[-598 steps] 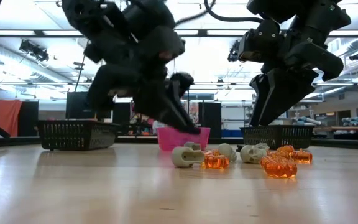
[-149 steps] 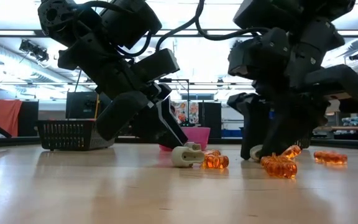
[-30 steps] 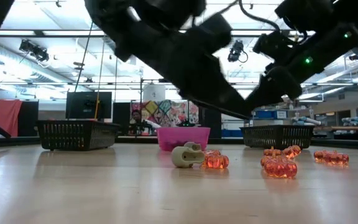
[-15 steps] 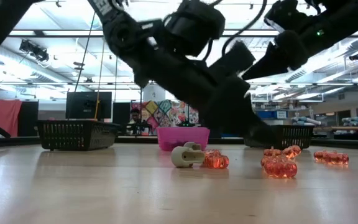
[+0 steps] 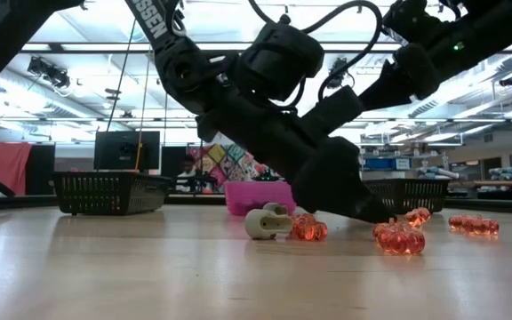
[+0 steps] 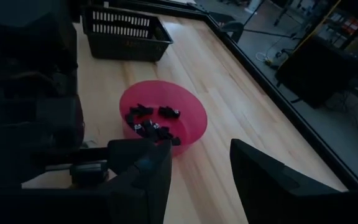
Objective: Sort Halloween decoration
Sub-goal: Put the orange pumpkin toy into the left black bin
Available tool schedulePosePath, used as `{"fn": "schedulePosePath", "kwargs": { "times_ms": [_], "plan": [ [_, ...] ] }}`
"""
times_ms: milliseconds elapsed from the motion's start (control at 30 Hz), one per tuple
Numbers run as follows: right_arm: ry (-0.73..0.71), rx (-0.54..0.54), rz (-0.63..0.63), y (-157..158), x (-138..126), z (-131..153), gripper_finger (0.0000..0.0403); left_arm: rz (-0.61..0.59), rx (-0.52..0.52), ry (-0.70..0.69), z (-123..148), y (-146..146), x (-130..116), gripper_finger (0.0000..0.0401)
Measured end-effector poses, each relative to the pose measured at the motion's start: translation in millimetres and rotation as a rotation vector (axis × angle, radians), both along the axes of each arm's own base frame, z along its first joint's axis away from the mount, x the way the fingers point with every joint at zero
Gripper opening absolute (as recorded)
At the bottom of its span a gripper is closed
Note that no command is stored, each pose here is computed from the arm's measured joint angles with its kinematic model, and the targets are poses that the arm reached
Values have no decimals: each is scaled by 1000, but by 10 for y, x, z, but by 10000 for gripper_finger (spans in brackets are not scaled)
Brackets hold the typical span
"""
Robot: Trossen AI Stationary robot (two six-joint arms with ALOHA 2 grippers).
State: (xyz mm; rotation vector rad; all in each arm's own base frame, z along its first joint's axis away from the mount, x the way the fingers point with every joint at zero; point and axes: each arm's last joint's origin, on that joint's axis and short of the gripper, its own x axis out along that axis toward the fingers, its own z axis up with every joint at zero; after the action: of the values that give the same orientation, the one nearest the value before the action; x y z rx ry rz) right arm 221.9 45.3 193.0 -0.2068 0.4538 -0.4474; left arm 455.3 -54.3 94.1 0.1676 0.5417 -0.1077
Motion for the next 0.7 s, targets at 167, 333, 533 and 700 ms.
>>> {"fn": "schedulePosePath", "kwargs": {
  "times_ms": [167,333,533,700],
  "plan": [
    [1,0,0,0,0,0,167,-17,-17,0,1,-7,0,141],
    [0,0,0,0,0,0,167,7,-70,-10,8,-9,5,99],
    [1,0,1,2,-1,-1,167,16,-87,-29,24,-7,15,60],
    [7,0,0,1,-3,-7,167,4,-66,-29,31,-7,16,45]
  ]
}}
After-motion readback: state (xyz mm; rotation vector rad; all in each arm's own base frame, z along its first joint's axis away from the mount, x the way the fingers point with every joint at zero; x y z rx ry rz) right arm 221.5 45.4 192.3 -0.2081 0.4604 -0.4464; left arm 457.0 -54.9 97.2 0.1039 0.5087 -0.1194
